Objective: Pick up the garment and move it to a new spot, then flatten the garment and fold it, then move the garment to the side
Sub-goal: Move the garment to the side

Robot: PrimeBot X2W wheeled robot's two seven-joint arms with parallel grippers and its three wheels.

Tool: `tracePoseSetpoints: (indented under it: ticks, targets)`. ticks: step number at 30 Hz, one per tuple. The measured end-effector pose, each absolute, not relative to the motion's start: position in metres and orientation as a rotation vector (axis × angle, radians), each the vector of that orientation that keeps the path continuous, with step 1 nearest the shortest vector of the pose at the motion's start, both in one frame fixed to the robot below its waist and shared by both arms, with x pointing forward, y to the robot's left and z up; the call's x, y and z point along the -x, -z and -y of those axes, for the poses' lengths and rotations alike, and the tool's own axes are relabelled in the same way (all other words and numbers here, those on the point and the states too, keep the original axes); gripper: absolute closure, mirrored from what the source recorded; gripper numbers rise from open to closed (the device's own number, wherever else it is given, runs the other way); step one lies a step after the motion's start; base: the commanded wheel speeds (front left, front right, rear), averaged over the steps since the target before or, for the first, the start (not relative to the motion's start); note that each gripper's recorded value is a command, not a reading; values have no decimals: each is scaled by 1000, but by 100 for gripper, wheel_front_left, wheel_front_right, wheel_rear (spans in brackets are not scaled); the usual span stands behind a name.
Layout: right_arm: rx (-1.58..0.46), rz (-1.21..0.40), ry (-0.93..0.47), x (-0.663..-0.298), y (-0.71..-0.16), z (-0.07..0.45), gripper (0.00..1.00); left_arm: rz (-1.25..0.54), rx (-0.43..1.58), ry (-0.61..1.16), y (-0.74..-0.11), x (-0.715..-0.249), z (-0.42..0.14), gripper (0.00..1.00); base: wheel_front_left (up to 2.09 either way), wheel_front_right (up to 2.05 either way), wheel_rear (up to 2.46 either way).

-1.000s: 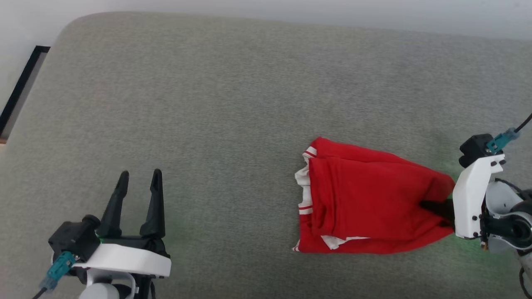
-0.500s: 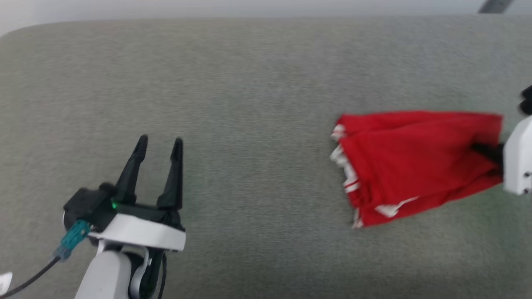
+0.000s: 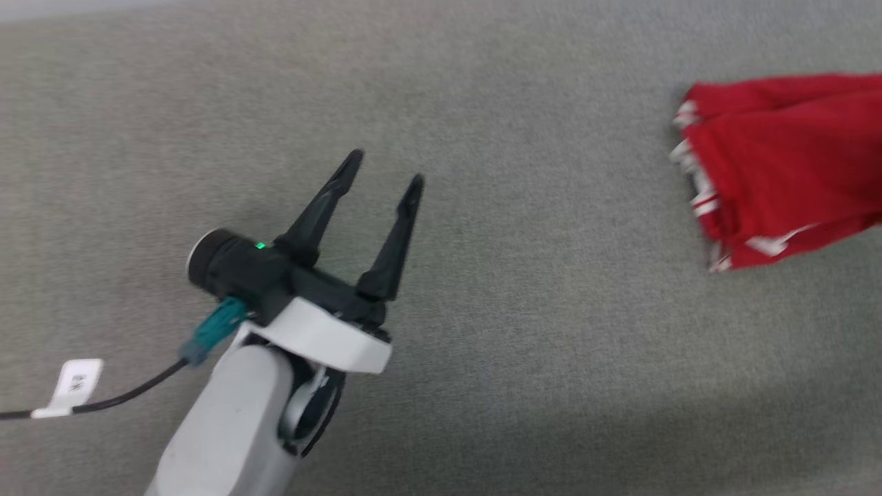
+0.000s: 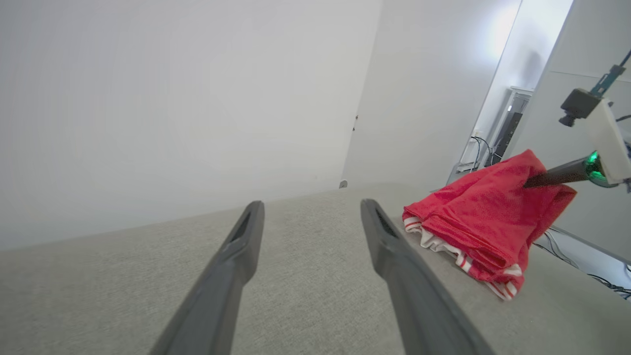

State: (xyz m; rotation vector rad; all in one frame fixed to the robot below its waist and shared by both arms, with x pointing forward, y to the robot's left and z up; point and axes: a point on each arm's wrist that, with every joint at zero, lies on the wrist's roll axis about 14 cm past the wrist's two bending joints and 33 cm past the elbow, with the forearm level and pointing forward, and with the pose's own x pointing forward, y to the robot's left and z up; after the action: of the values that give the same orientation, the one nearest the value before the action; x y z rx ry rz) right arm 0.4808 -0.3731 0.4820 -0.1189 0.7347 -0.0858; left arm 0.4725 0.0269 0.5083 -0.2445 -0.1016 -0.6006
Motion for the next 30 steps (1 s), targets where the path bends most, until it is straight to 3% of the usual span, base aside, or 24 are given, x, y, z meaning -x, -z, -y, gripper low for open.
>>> tracePoseSetpoints:
  ticks: [11,20,21,23,24,30]
  targets:
    - [266,-708,251,-490,-475,438,100,70,284,793,-491,-477,37,0,0,0,0]
    - [320,-717,260,-506,-437,440,100,35,289,807,-471,-484,40,0,0,0,0]
    - [323,-716,262,-508,-434,440,89,32,288,805,-470,-484,39,0,0,0,0]
    - [320,-712,264,-510,-432,440,51,30,288,800,-469,-485,38,0,0,0,0]
    - [317,-711,262,-512,-430,437,0,29,287,796,-468,-486,36,0,0,0,0]
    - [292,-652,257,-523,-437,429,0,39,286,750,-472,-496,22,0,0,0,0]
